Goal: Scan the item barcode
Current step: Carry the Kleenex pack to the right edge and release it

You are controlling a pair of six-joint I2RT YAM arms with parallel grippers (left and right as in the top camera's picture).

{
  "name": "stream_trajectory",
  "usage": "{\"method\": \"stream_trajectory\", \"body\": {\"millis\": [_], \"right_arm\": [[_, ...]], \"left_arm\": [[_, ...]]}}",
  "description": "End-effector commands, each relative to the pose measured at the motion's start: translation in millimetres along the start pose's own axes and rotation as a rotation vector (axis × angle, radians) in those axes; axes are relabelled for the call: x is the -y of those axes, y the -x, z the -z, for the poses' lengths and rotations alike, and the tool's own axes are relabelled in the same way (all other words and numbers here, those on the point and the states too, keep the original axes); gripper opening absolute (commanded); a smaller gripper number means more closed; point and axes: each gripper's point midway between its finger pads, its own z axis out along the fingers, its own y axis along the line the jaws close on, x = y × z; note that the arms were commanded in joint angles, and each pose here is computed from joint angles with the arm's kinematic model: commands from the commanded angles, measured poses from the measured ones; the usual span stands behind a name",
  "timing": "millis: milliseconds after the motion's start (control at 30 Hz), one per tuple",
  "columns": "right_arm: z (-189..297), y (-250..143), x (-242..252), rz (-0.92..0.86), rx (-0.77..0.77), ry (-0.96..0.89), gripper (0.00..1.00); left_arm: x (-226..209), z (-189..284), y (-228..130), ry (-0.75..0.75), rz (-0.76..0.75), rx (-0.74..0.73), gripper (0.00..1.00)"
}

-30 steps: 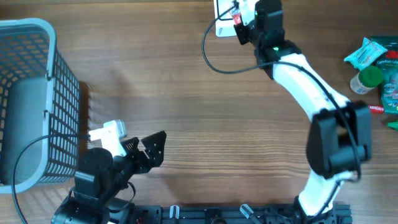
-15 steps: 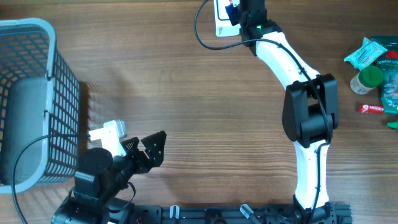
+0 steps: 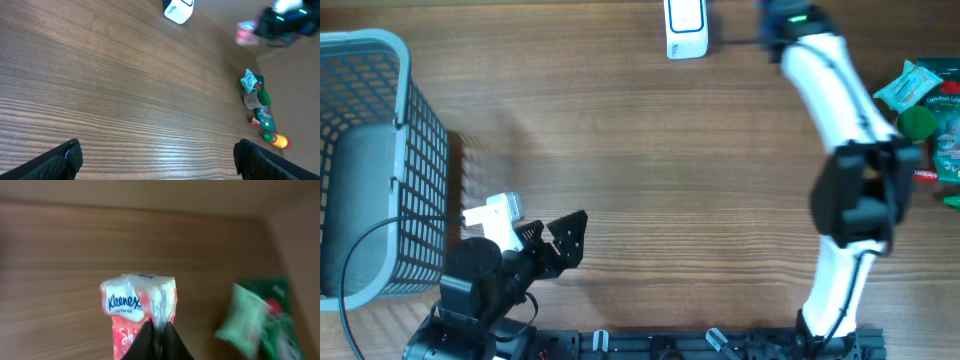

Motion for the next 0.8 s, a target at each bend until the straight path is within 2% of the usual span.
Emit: {"method": "stream_trajectory", "body": {"millis": [0, 133, 267, 367, 600, 633, 667, 700, 767], "right_arm": [[-32, -28, 121, -0.336, -0.093, -0.193, 0.04], [-59, -63, 208, -0.657, -0.129, -0.293, 0.04], [-80, -96, 242, -0.757, -0.203, -0.183, 0.04], [-90, -126, 249, -0.798, -0.292, -0.123, 0.04], [-109, -179, 244, -0.804, -0.4, -0.15, 0.06], [-109, -184, 245, -0.804, -0.41, -0.172, 0.14], [-109, -184, 246, -0.811, -0.411, -0.182, 0.36], [-108, -185, 247, -0.821, -0.411, -0.191, 0.51], [-102, -179, 251, -0.825, -0.399, -0.192, 0.69]], "left_arm": [[1, 0, 0, -0.001, -0.024, 0.002, 1.0], [1, 0, 0, -0.001, -0.024, 0.002, 1.0], [1, 0, 0, -0.001, -0.024, 0.002, 1.0], [1, 0, 0, -0.001, -0.024, 0.002, 1.0], [1, 0, 0, -0.001, -0.023, 0.002, 1.0], [1, 0, 0, -0.001, -0.024, 0.002, 1.0], [1, 0, 0, -0.001, -0.024, 0.002, 1.0], [1, 0, 0, -0.001, -0.024, 0.002, 1.0], [1, 0, 0, -0.001, -0.024, 0.002, 1.0]]}}
